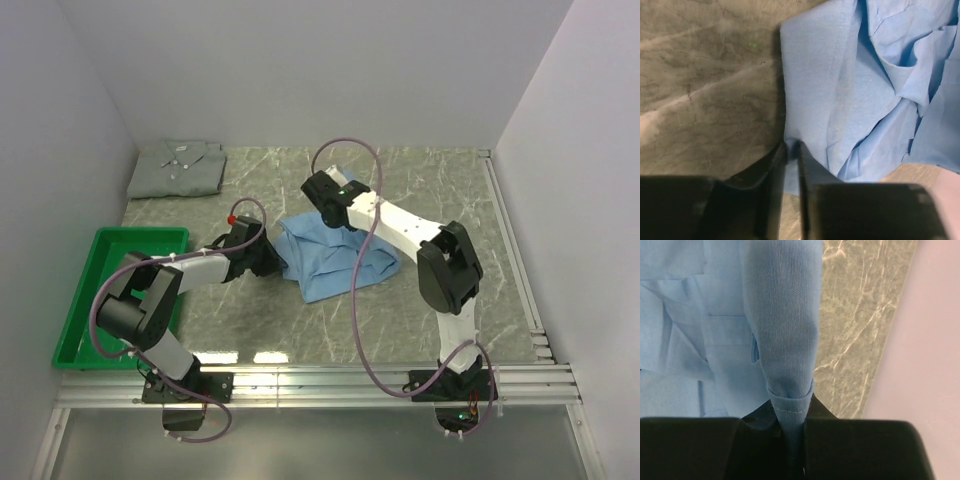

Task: Fold and stack the long sleeve shirts
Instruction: Fold the shirt

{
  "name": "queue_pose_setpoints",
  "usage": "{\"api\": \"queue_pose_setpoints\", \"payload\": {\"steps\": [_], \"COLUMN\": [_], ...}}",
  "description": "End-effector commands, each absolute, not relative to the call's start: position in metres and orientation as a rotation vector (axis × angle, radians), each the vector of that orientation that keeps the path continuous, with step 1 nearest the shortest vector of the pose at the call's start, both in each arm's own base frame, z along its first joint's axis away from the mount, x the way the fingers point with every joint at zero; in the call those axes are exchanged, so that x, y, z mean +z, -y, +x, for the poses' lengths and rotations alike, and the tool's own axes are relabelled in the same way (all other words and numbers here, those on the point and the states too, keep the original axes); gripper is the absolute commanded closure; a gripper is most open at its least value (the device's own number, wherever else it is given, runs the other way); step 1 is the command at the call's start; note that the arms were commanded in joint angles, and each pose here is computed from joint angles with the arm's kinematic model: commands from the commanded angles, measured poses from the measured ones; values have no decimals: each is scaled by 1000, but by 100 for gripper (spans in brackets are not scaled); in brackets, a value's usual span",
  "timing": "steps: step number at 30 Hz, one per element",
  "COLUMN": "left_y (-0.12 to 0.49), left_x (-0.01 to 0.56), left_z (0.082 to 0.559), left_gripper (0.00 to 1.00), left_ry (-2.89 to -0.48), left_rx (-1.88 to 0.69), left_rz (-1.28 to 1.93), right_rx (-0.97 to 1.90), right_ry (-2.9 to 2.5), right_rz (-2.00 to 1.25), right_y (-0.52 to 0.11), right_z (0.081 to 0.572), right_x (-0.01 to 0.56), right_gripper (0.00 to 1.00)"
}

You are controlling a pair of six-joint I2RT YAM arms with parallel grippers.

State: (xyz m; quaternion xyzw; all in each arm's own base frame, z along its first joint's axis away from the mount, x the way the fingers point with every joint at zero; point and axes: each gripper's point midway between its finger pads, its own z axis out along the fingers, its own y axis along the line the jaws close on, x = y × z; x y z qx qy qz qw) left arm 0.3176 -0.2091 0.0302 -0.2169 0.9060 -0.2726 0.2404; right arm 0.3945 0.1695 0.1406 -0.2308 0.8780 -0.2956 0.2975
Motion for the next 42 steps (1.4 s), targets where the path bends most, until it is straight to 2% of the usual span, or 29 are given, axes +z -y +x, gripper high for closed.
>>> {"api": "queue_pose_setpoints", "payload": {"steps": [1, 5, 8, 16, 22, 24, 28, 29, 35, 38, 39, 42], "left_y": [216, 214, 214, 214, 212, 212, 211, 211, 212, 212, 213, 213], "left_x": [37, 39, 40, 42, 44, 44, 43, 43, 41, 40, 40, 39], "left_z": [321, 320, 318, 315, 315, 314, 313, 313, 310, 310, 310, 310], "left_gripper": [82, 96, 99, 100, 100, 100, 100, 99, 99, 100, 100, 100], "left_ry": [-2443, -2433, -2429, -2416, -2403, -2402, -2403, -2401, -2404, -2405, -2405, -2406], "left_rx": [-813, -817, -824, -843, -846, -843, -843, -847, -858, -860, -865, -870], "left_rz": [-599, -608, -615, -629, -639, -641, -645, -648, -663, -671, -669, -671], "right_rx": [-899, -929, -951, -891, -812, -733, -588, -542, -299, -258, -255, -235], "right_ry": [-2238, -2222, -2213, -2235, -2292, -2333, -2382, -2382, -2389, -2385, -2383, -2384], "right_rz": [-598, -618, -635, -646, -637, -636, -623, -609, -545, -512, -500, -489], "right_y": [-176, -189, -201, -238, -264, -274, -291, -297, -318, -318, -317, -319], "right_z": [396, 389, 384, 369, 357, 354, 347, 348, 341, 339, 341, 339], "right_x": [162, 155, 149, 129, 110, 104, 102, 104, 113, 116, 114, 114], "right_gripper": [99, 97, 94, 84, 68, 64, 49, 49, 50, 61, 72, 86]}}
